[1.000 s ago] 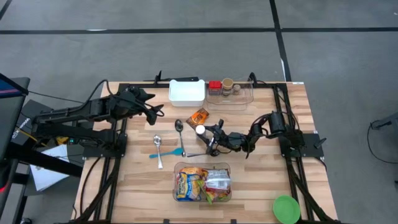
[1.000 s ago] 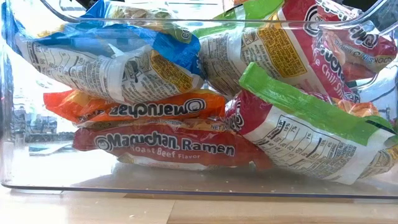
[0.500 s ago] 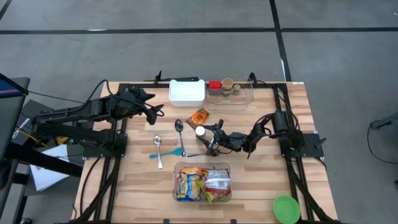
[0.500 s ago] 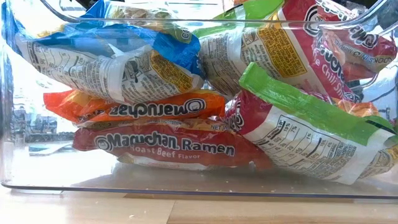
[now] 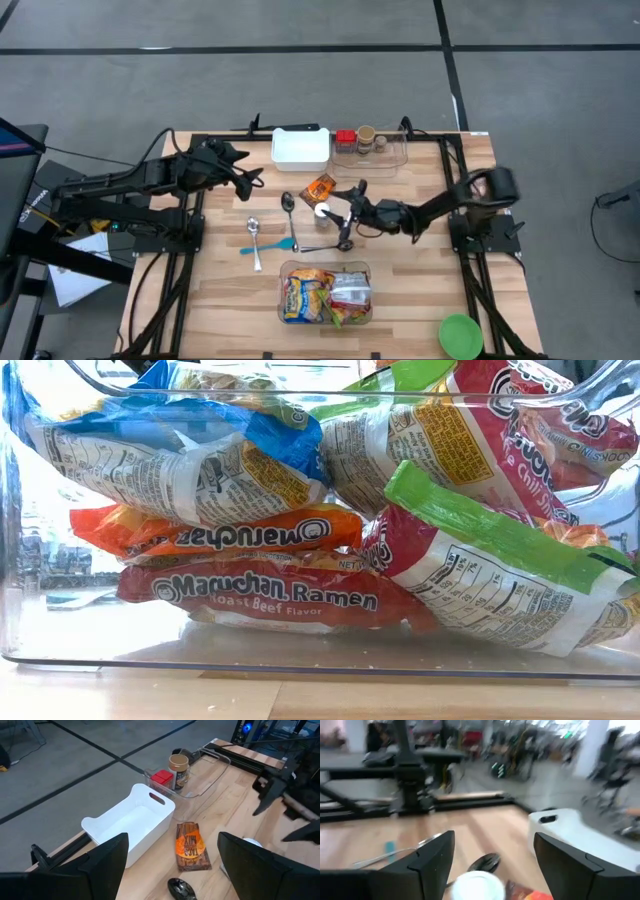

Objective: Pick & Place Food Item
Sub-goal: Put the white seasoning into the top transparent bin

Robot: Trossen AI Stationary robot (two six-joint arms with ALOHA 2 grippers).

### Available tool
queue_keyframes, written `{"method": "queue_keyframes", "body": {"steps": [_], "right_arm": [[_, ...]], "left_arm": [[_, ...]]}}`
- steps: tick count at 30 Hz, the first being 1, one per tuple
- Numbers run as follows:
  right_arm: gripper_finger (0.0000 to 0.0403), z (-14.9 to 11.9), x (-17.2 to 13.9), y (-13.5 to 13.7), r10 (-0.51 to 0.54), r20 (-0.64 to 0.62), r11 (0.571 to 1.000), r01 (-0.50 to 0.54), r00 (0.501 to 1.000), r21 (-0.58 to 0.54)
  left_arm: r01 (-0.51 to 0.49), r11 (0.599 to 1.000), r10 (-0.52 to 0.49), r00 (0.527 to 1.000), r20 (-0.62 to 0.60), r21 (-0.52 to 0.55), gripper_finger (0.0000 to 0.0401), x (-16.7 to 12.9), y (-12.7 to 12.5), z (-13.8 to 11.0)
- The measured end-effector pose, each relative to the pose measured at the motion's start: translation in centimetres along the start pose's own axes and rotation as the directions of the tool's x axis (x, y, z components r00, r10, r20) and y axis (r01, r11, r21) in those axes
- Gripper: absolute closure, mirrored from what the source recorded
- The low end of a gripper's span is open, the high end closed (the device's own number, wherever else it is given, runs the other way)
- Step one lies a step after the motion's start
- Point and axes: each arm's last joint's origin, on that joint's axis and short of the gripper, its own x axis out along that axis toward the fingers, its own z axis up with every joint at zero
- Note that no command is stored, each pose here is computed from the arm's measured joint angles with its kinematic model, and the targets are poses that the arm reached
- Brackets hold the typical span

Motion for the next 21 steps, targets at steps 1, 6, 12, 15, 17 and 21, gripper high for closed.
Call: {"method": "queue_keyframes", "body": {"steps": [1,6,12,15,17,21], "right_arm": [[0.0136,0.9,-0.2,0.0,0.023,-0.035,1.000,-0.023,0.999,0.011],[0.0136,5.7,-1.0,-0.9,0.113,-0.266,0.993,-0.102,0.957,0.056],[0.0136,10.9,-0.7,-2.7,0.166,-0.486,0.986,-0.144,0.858,0.083],[0.0136,12.7,0.4,-3.3,0.225,-0.590,0.974,-0.191,0.775,0.120],[0.0136,13.1,1.3,-3.4,0.261,-0.657,0.964,-0.232,0.707,0.133],[0.0137,13.2,2.9,-3.1,0.286,-0.768,0.946,-0.298,0.573,0.129]], "left_arm": [[0.007,1.000,-0.007,1.000,0.001,0.003,0.0101,-0.1,-0.1,0.0],[0.052,0.998,-0.052,0.999,0.001,0.028,0.0101,-0.4,-0.8,-0.2],[0.100,0.994,-0.102,0.994,0.041,0.051,0.0101,-0.7,-1.5,0.1],[0.115,0.991,-0.121,0.989,0.088,0.067,0.0101,-1.0,-1.7,0.5],[0.119,0.991,-0.127,0.983,0.131,0.062,0.0101,-1.3,-1.6,0.9],[0.121,0.990,-0.134,0.971,0.198,0.077,0.0101,-1.9,-1.4,1.5]]}}
